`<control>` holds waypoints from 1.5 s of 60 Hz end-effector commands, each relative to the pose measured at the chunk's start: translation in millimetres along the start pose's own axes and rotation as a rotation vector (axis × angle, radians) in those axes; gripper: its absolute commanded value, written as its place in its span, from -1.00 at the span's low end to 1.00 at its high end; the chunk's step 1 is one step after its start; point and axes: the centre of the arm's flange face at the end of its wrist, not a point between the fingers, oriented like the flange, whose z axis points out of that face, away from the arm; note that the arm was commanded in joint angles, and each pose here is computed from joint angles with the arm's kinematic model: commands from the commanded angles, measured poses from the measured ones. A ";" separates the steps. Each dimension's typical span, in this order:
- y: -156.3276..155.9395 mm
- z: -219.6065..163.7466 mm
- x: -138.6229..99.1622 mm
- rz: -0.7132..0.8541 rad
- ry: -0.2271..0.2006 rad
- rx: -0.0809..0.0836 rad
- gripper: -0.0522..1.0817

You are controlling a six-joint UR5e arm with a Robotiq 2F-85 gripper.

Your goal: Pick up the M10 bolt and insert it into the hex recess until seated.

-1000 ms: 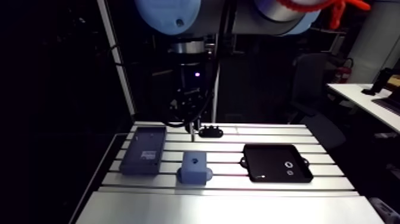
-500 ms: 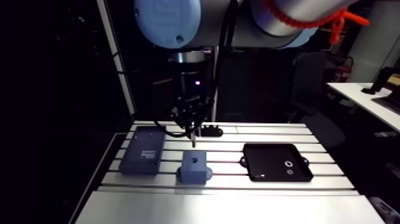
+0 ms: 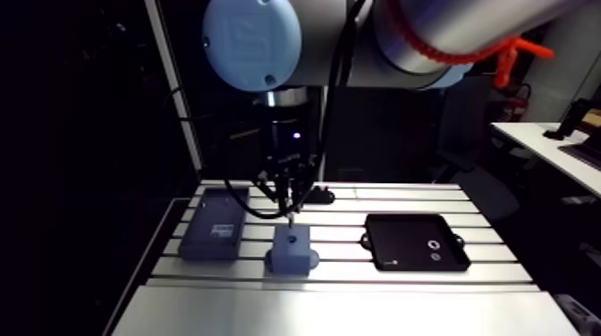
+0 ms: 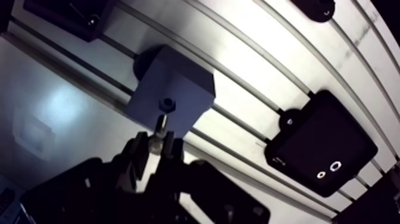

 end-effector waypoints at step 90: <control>2.4 33.6 3.3 -0.003 -0.021 0.018 0.48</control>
